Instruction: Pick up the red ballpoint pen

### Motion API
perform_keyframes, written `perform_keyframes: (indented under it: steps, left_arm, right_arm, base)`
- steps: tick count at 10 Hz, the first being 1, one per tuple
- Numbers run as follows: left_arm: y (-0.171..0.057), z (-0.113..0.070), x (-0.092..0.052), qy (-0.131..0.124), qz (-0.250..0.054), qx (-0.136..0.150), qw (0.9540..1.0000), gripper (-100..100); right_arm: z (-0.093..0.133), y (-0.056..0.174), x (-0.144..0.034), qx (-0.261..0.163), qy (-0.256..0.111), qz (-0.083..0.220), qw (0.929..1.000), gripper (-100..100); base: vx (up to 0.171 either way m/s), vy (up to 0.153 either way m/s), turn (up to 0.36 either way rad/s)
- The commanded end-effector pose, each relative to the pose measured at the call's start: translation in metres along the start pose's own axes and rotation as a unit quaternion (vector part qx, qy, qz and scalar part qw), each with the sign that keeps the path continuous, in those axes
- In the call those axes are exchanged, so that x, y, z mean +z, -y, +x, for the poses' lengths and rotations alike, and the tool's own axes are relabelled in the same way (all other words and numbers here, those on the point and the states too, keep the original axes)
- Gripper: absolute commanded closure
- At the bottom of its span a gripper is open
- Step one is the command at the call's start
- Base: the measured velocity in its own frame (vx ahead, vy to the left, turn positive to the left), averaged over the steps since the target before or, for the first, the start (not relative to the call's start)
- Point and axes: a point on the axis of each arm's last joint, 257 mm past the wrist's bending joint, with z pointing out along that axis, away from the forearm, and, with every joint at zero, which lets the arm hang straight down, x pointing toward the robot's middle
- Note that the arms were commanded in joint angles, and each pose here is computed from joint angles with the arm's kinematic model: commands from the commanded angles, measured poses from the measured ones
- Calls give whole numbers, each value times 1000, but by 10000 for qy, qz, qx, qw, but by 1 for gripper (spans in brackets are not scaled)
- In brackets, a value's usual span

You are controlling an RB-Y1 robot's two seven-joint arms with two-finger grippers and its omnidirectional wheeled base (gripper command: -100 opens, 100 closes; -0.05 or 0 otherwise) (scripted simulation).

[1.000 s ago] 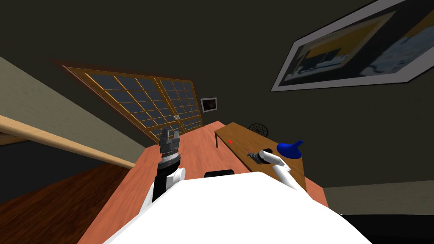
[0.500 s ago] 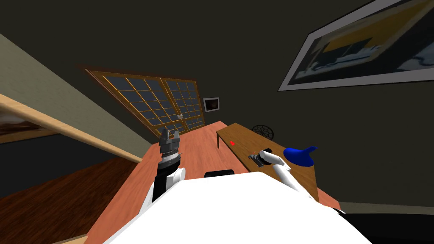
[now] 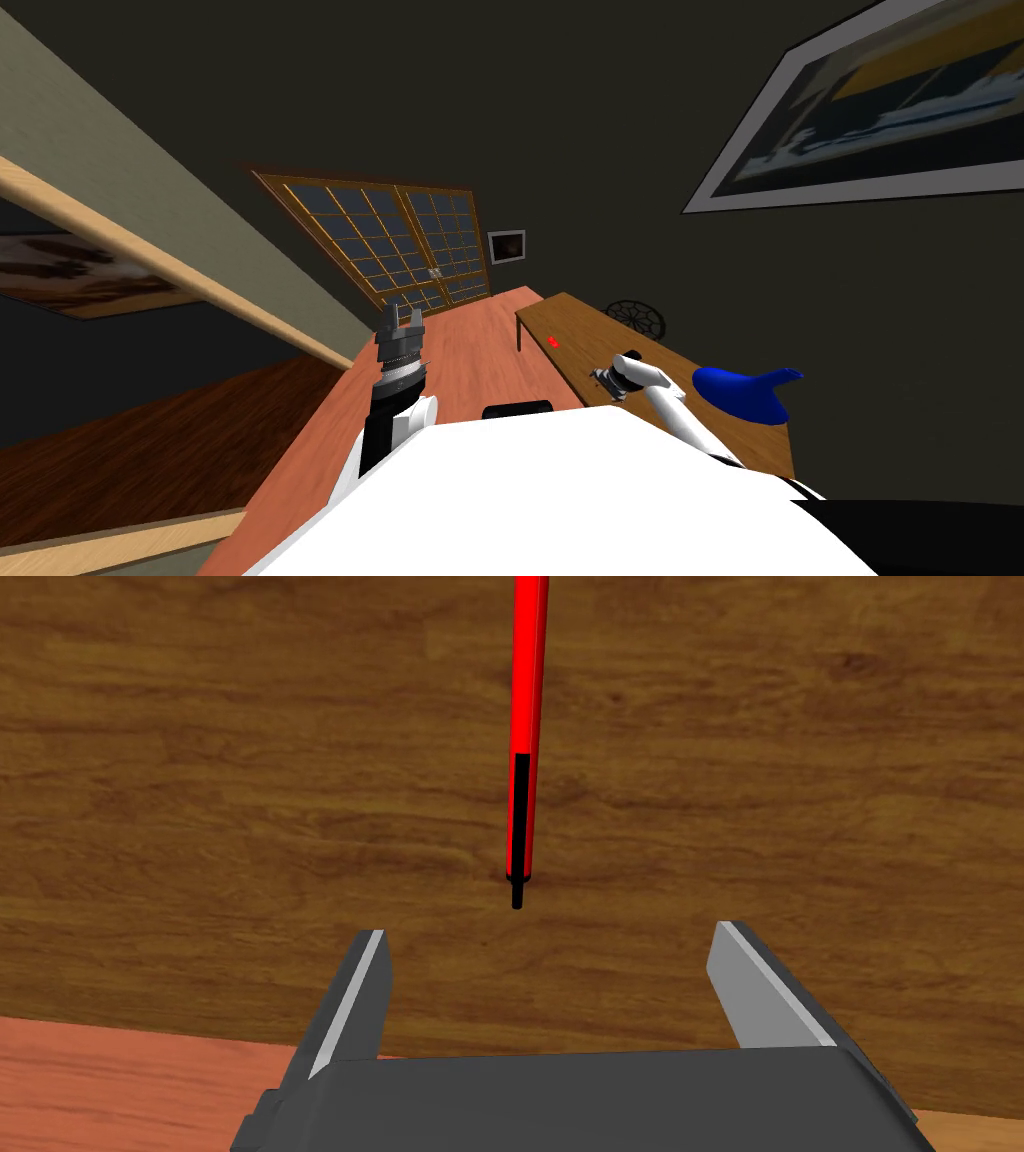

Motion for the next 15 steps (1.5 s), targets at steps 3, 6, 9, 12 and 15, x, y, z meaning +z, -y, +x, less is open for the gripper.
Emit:
perform_keyframes:
  steps: [3,6,9,12,15]
  left_arm:
    - [0,0,0,0,0,0,10000,0]
    - [0,0,0,0,0,0,10000,0]
    - [0,0,0,0,-1,1,10000,0]
    - [0,0,0,0,0,0,10000,0]
    - [0,0,0,0,0,0,10000,0]
  right_arm:
    - [-3,-17,2,362,131,-308,9988,-100]
    - [-8,-20,10,283,122,-261,9992,-100]
    - [-17,-27,24,216,125,-253,9994,-100]
    - [-15,-27,22,228,125,-254,9993,100]
    - [-15,-27,22,231,124,-253,9993,100]
  base:
    - [39,-20,104]
    - [20,-4,-18]
    - [60,-7,-39]
    - [8,-2,-2]
    - [0,0,0]
